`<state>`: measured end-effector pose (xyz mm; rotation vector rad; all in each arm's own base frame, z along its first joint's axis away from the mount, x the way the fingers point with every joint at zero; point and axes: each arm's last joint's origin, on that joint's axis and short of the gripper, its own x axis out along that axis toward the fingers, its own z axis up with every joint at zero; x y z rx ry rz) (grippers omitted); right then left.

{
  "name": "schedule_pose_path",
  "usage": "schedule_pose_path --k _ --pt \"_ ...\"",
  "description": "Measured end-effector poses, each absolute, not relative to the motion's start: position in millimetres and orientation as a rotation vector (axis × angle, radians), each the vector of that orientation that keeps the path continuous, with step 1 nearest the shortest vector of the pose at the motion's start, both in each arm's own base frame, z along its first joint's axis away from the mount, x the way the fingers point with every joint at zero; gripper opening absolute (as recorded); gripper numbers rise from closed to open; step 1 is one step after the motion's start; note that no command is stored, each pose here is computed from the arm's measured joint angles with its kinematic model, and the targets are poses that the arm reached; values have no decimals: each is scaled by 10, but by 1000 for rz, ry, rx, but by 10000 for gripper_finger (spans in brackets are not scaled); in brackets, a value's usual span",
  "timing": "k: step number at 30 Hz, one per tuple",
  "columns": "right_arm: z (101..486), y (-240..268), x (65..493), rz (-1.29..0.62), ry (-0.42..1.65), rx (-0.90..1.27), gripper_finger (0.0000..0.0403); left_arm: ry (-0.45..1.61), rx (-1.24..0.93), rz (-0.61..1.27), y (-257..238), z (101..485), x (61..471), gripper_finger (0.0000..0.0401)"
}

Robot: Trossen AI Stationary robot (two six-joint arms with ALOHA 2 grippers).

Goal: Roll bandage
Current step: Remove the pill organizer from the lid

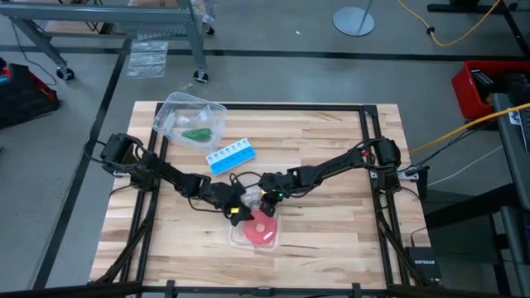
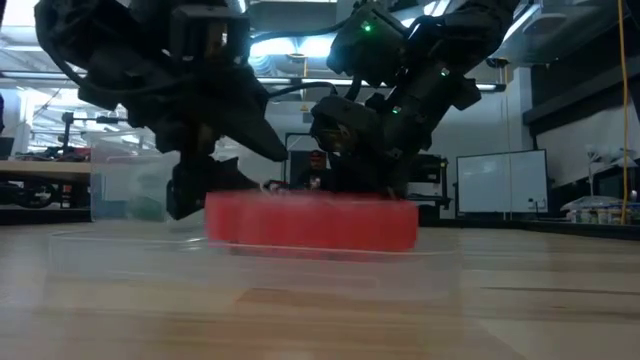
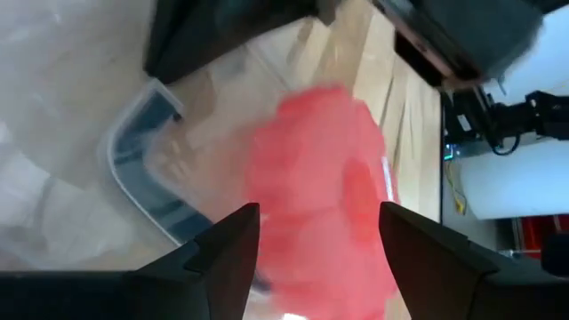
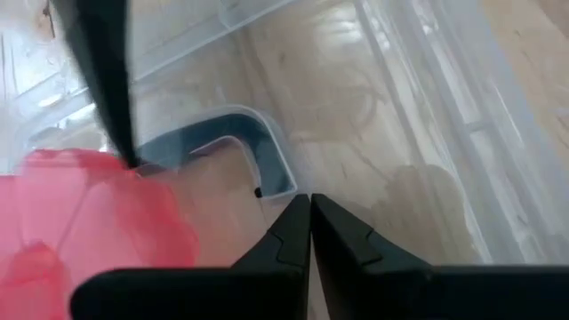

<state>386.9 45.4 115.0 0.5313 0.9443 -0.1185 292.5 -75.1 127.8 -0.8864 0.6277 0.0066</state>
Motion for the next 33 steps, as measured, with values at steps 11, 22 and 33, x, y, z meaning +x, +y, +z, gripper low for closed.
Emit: schedule_pose_path --k 11,22,33 --pt "1151 454 3870 -118 942 531 21 644 -917 -45 -746 1303 2947 210" --pt "1151 449 3871 -141 941 570 21 743 -880 20 -735 1205 2886 208" --pt "1045 443 3933 -196 895 604 6 715 -857 3 -752 1289 2968 208"
